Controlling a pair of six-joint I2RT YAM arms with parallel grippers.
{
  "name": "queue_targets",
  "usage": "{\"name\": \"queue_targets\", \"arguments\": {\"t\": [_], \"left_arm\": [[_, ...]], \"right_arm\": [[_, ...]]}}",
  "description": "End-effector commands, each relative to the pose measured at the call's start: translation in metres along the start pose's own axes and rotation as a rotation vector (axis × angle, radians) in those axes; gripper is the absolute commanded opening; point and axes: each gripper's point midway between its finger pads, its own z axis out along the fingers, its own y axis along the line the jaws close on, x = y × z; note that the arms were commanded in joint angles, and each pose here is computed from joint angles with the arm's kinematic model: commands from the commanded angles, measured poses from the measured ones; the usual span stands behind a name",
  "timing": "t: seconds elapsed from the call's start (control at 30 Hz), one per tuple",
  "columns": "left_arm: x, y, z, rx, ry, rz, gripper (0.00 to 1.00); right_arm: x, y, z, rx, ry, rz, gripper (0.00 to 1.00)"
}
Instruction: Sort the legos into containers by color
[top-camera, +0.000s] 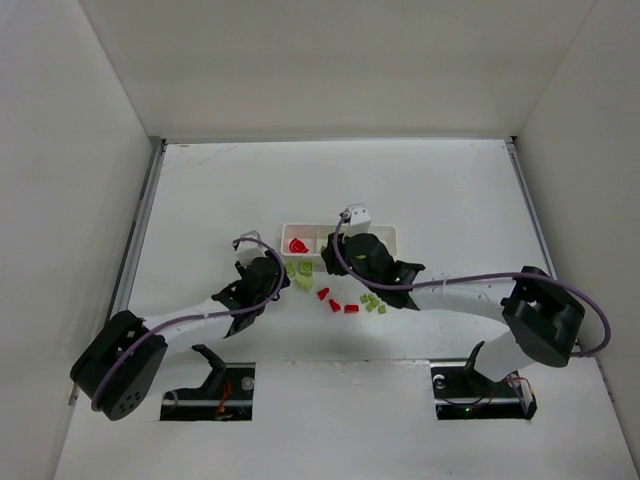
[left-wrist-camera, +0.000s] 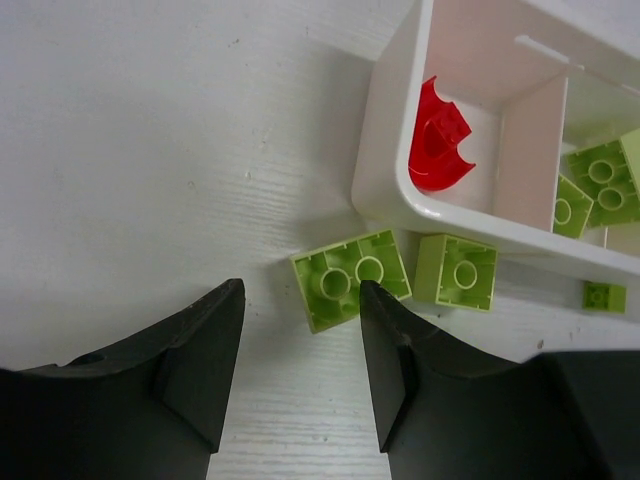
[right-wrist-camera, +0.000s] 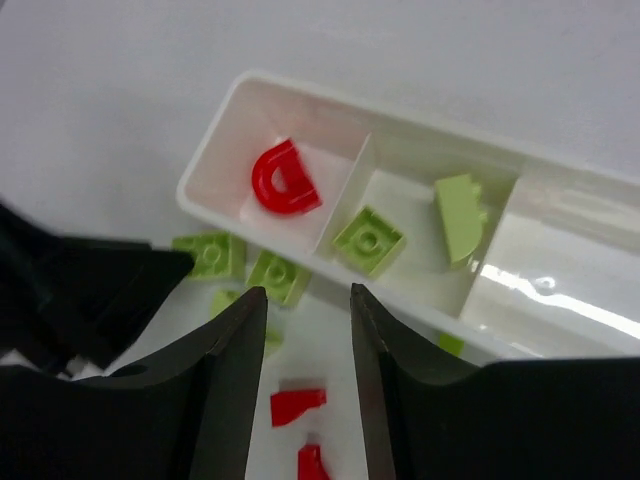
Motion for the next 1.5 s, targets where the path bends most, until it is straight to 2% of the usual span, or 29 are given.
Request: {"name": "queue_targets", "arguments": {"t": [0.0,0.07,0.2,0.37,0.5,0.6,0.87,0.97,1.07,1.2,1.3,1.47], "left_arm": [[-0.009,-0.008,0.007,0.041,-0.039,-0.085,0.46],[-0.008,-0.01,0.009,0.05,-0.035,-0.091,0.45],[-0.002,-0.014,0.014,0.062,-0.014,-0.093,0.39],[0.002,-0.011,0.015,0.049,-0.005,-0.093,0.27],[-0.001,-0.007,0.013,0.045,-0.018,-0.097,0.18],[-0.005,-0.002,0.009,0.038,-0.035,-0.107,0.16],[-0.015,0.006,-0.01,0.033,-0.062,-0.11,0.14],[-0.014,0.007,-0.012,0.036,-0.058,-0.117,0.16],[-0.012,-0.003,-0.012,0.067,-0.034,-0.113,0.27],[-0.011,-0.011,-0.01,0.081,-0.02,-0.112,0.44],[-0.009,-0.013,-0.009,0.09,-0.01,-0.11,0.49],[-0.008,-0.019,-0.008,0.112,-0.009,-0.115,0.52]], "right_arm": [[0.02,0.035,-0.014,-0.13,0.028,-0.051,0.49],[0.031,0.04,-0.012,-0.144,0.055,-0.063,0.55],[0.04,0.044,-0.007,-0.148,0.076,-0.063,0.56],[0.05,0.056,0.002,-0.188,0.109,-0.072,0.57],[0.065,0.065,0.008,-0.228,0.155,-0.076,0.64],[0.073,0.067,0.015,-0.235,0.172,-0.079,0.66],[0.079,0.069,0.034,-0.225,0.181,-0.084,0.63],[0.08,0.068,0.035,-0.221,0.183,-0.09,0.63],[0.085,0.067,0.039,-0.217,0.19,-0.088,0.59],[0.087,0.065,0.04,-0.206,0.195,-0.084,0.39],[0.088,0.063,0.038,-0.203,0.197,-0.079,0.26],[0.07,0.061,0.017,-0.213,0.163,-0.058,0.22]]}}
